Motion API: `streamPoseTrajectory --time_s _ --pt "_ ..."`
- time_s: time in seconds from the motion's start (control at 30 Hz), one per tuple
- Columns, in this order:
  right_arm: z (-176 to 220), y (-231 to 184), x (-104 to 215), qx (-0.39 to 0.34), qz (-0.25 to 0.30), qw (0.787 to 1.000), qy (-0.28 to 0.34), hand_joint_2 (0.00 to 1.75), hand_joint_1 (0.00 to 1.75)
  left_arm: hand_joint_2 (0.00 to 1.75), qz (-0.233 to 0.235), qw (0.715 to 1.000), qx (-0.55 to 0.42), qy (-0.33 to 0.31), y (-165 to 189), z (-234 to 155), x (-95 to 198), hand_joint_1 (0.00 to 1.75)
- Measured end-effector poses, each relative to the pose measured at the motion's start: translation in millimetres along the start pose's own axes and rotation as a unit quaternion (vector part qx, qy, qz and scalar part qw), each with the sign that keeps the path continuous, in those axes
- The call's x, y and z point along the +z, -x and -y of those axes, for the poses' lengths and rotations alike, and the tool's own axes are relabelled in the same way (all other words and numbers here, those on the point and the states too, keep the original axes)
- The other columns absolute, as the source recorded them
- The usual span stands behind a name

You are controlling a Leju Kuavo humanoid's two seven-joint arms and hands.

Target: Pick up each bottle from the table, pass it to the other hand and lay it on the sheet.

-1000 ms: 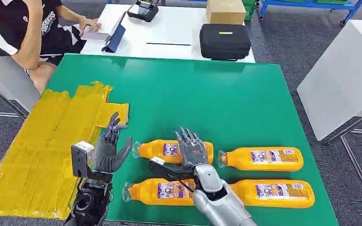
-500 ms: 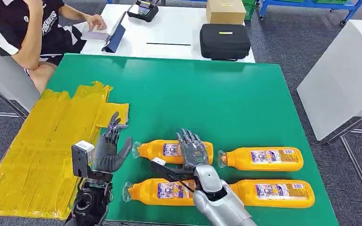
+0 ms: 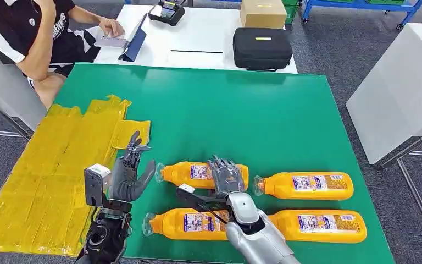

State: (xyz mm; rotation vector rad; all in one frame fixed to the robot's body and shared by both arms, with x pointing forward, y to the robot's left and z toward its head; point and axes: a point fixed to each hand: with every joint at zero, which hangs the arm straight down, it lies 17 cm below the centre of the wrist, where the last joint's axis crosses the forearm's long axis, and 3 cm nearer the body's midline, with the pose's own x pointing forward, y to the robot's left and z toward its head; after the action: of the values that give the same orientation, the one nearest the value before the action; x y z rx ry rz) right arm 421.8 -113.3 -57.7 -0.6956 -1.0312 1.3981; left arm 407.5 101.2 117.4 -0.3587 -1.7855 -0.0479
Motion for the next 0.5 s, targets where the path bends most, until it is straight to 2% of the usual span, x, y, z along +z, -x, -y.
streamPoseTrajectory --time_s 0.1,0.5 --pt "-1.6 1.3 0.1 -0.001 -0.004 1.0 -0.005 1.75 1.75 1.75 -0.002 1.0 0.002 0.0 1.3 0.5 0.3 0.0" --pt "4.0 0.9 -1.1 -0.008 -0.008 1.0 0.004 1.75 1.75 1.75 -0.005 1.0 0.007 -0.001 3.0 -0.3 0.9 0.0"
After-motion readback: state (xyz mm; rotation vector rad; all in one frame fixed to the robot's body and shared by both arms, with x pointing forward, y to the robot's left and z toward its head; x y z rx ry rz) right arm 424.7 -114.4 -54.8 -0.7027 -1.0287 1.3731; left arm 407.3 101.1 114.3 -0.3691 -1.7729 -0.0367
